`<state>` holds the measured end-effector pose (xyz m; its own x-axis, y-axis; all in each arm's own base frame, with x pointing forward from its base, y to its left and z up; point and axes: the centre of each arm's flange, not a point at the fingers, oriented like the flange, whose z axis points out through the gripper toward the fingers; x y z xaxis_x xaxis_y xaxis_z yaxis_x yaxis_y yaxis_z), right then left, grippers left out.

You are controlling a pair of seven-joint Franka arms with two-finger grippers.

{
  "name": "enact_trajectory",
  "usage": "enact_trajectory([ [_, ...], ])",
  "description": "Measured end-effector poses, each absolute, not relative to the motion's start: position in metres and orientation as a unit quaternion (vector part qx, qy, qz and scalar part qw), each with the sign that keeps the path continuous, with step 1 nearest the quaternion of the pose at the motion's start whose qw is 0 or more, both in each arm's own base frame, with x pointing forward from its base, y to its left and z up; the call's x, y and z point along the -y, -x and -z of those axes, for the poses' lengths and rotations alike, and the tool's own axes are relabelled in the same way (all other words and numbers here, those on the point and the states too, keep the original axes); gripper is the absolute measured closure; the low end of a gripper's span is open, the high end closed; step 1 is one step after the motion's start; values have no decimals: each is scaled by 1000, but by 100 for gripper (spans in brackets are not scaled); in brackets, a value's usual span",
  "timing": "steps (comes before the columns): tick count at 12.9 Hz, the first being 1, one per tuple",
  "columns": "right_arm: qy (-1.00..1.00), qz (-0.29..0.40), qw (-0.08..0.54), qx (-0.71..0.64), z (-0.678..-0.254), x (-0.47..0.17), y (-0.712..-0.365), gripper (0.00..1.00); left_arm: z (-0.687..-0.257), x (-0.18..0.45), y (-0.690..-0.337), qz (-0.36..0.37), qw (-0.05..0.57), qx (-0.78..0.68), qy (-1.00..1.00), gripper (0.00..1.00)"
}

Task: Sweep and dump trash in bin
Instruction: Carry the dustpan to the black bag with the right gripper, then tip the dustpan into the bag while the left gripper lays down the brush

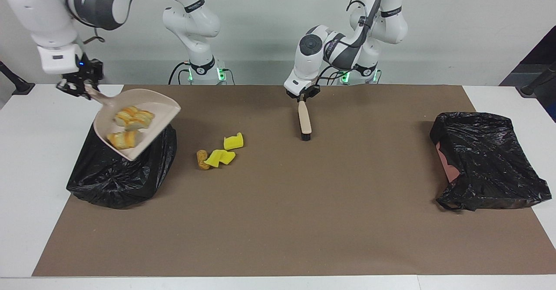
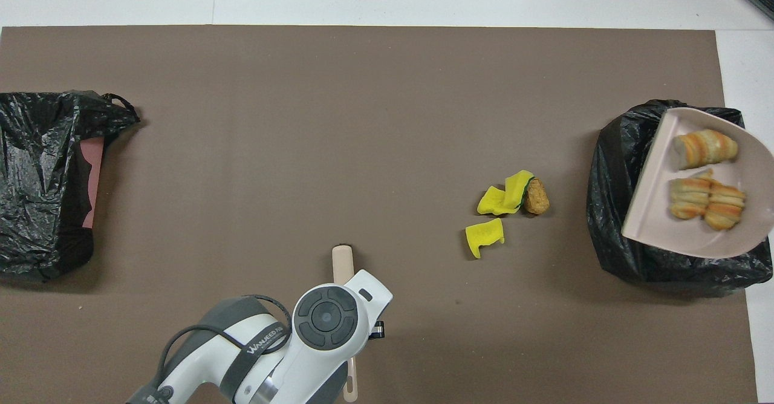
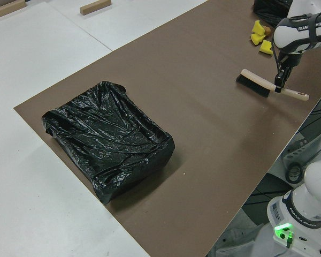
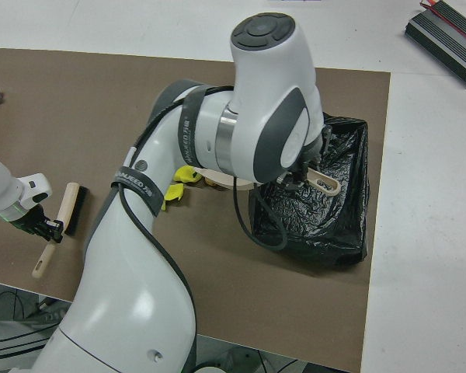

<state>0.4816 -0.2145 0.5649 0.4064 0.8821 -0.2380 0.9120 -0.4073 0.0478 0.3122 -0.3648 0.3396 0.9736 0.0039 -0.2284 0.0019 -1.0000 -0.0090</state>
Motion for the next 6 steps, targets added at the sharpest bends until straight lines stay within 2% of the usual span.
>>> enact_trajectory([
  [2, -797, 114, 129, -579, -566, 247, -479, 69, -344, 365, -317, -109, -2, 7, 994, 44],
  [5, -726, 152, 185, -645, -565, 254, -494, 69, -359, 359, -338, -95, -20, 24, 995, 8],
  [6, -706, 162, 198, -660, -564, 250, -500, 69, -365, 352, -351, -89, -27, 29, 995, 0],
])
